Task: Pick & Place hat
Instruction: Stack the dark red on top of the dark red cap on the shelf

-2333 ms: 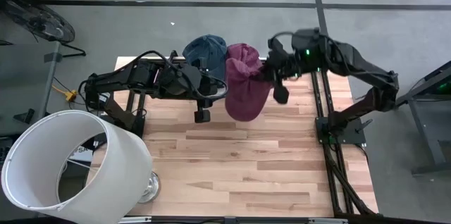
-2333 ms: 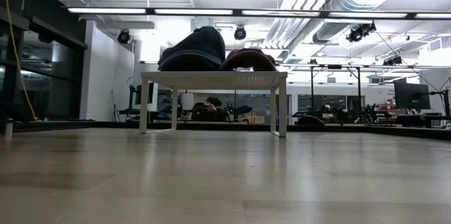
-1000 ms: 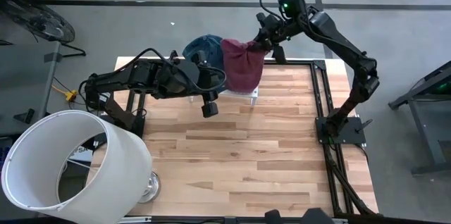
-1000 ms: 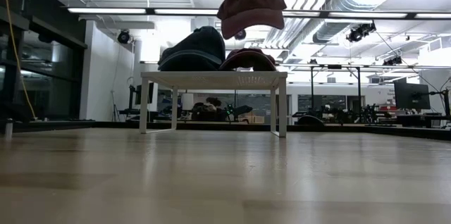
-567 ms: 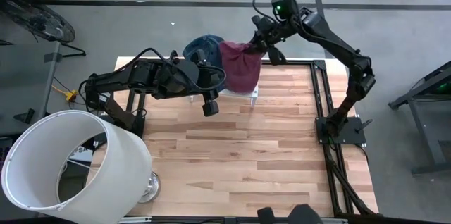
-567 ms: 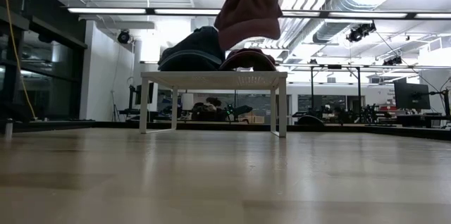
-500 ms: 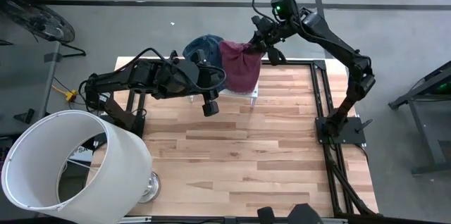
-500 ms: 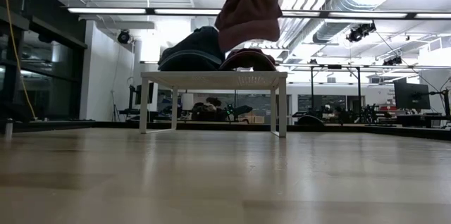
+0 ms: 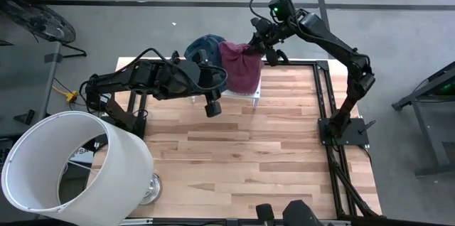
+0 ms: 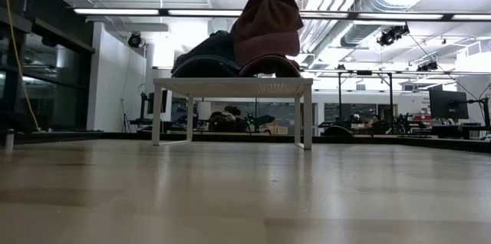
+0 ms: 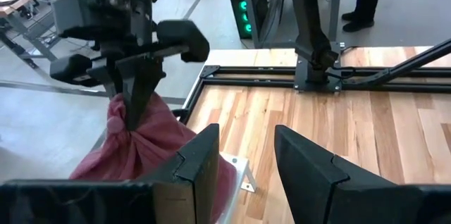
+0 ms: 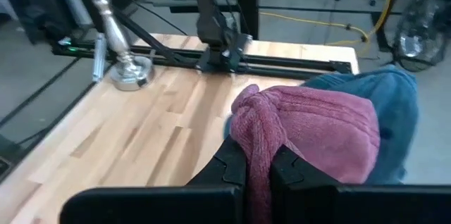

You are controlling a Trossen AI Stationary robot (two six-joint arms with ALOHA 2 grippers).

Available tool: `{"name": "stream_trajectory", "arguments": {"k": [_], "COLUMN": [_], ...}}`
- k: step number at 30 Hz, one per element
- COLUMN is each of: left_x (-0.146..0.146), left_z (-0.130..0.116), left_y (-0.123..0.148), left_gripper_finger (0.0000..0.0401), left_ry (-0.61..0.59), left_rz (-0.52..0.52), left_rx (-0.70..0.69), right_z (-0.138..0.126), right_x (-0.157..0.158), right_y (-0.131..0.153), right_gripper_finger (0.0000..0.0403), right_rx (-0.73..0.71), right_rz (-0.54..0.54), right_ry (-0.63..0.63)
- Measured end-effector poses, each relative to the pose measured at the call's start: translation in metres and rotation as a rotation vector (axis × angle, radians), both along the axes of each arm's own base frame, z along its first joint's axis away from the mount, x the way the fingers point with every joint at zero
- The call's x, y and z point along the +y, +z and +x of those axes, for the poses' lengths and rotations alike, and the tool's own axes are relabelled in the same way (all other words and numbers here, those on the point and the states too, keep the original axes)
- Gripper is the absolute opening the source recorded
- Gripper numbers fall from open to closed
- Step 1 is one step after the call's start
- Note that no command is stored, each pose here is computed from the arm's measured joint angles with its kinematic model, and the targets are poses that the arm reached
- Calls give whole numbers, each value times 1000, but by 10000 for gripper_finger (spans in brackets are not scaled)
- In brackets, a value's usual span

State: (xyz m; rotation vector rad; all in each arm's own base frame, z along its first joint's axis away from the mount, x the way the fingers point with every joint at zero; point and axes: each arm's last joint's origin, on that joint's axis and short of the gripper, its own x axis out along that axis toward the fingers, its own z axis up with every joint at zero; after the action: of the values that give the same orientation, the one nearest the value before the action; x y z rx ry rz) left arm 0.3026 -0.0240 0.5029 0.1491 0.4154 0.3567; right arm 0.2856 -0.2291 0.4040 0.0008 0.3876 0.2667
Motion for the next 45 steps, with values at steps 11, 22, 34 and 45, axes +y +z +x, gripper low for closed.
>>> {"name": "stream_trajectory", "arguments": {"k": [11,22,34,45], "left_x": [0,0,0,0], "left_z": [1,1,1,1], "left_y": [1,1,1,1], "left_gripper_finger": [135,135,135,135], "left_ry": [-1,-2,-1,-1], "left_rz": [-1,0,0,0], "left_rx": [-15,-17,-17,-17], "right_z": [-1,6,18,18], "right_x": [-5,-14,-27,-28], "right_y": [-8,-29,-54,-55], "right_gripper_finger": [4,6,14,29], "right_rx": [111,231,326,344], "right_rz": [-50,-53,-50,-18], "right_ry": [-126,-194,-258,-297]}}
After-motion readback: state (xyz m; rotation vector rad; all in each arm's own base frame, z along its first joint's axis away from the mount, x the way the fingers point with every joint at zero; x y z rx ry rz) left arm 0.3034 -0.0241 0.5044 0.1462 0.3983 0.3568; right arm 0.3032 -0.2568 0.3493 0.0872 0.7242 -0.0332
